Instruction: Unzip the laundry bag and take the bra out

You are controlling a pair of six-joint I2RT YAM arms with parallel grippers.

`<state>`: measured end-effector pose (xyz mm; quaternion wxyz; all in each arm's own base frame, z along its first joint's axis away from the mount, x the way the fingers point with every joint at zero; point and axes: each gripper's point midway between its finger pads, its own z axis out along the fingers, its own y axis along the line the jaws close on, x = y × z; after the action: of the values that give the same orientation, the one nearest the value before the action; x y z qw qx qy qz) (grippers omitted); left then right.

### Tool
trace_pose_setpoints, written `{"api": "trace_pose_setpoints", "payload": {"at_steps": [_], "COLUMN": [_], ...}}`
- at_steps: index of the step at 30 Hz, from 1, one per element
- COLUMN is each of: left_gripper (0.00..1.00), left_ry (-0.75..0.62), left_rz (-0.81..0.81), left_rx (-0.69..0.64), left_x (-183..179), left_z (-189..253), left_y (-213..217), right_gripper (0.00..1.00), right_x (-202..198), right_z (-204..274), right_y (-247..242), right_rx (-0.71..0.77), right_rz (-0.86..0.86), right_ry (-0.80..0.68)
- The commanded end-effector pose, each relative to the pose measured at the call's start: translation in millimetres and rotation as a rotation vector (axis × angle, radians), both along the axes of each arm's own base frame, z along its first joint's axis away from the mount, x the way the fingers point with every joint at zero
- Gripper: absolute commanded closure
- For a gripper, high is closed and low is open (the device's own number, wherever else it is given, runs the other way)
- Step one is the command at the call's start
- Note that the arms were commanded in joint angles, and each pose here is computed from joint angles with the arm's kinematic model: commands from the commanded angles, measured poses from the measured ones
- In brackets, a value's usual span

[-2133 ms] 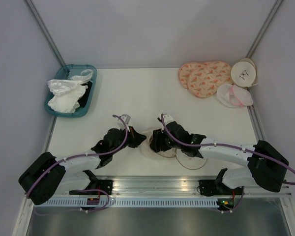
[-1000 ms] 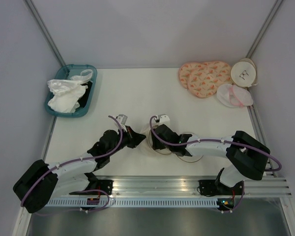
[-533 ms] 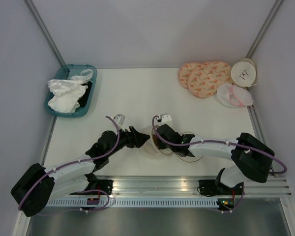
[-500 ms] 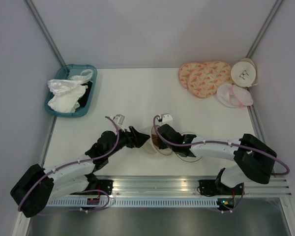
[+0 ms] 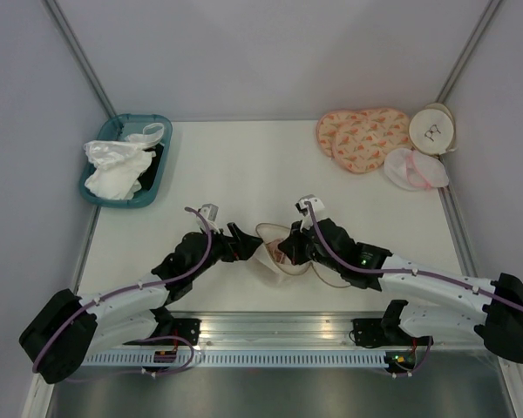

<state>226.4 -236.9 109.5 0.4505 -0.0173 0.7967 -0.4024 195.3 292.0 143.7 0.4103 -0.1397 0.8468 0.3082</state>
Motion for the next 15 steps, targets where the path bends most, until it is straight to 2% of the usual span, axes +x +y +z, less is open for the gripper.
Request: {"api": "trace_pose_setpoints", "payload": {"at_steps": [1, 4, 6, 9, 10, 13, 15], "left_gripper": [0.00, 0.00, 0.04, 0.40, 0.64, 0.95, 0.98], "left_ry": [0.011, 0.000, -0.016, -0.049, -0.049, -0.056, -0.058], "left_rz": [0.038, 0.038, 0.029, 0.003, 0.000, -0.013, -0.019], "left_rx": [-0.015, -0.023, -0.032, -0.052, -0.053, -0.061, -0.065], "left_x": [4, 4, 5, 4, 4, 6, 5], "left_z": [-1, 4, 12, 24, 25, 34, 36], "left_y": [3, 3, 1, -3, -4, -8, -10], "right_gripper": [0.99, 1.00, 0.99, 1.00, 1.00, 1.00, 0.99], "right_x": [-7, -7, -10, -11, -11, -11, -13], "right_z": [37, 74, 88, 88, 86, 84, 87], "right_y": [5, 3, 2, 0, -1, -3, -4], "right_rx": [0.101, 0.186, 0.211, 0.180, 0.172, 0.165, 0.181], "right_rz": [0.060, 0.065, 0.080, 0.087, 0.088, 0.085, 0.088], "right_ry": [-0.064, -0.142, -0.162, -0.163, -0.159, -0.159, -0.171]}}
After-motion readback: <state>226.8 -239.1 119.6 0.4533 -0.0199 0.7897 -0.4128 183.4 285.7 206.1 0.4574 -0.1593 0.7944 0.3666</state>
